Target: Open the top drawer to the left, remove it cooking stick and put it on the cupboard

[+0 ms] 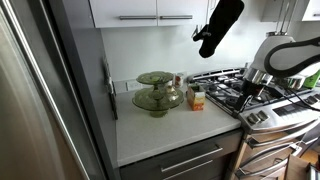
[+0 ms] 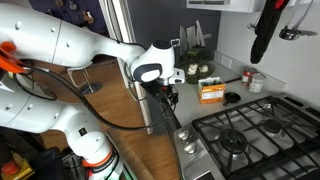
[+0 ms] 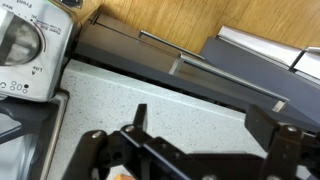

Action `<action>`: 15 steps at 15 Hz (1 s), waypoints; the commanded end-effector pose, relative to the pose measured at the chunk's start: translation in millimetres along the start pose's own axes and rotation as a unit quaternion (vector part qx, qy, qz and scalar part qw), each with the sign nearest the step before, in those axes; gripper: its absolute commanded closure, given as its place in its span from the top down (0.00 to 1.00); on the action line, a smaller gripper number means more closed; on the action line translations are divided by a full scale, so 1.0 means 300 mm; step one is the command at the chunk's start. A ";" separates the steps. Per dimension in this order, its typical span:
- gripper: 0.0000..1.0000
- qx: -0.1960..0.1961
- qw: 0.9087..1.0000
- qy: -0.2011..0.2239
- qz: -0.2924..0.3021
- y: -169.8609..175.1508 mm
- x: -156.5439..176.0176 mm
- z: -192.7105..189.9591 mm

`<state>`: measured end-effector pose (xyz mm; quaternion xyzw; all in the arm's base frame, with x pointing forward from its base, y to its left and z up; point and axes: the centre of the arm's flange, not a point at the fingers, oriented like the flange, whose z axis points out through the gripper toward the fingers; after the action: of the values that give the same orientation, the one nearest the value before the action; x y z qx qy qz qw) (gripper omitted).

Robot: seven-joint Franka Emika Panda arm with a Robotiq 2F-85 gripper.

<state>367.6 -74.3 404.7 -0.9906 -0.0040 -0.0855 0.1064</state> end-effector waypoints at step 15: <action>1.00 -0.029 0.965 -0.079 -0.250 -0.489 0.002 0.345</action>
<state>370.2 66.3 358.0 -0.9780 -0.1971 -0.0291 0.0623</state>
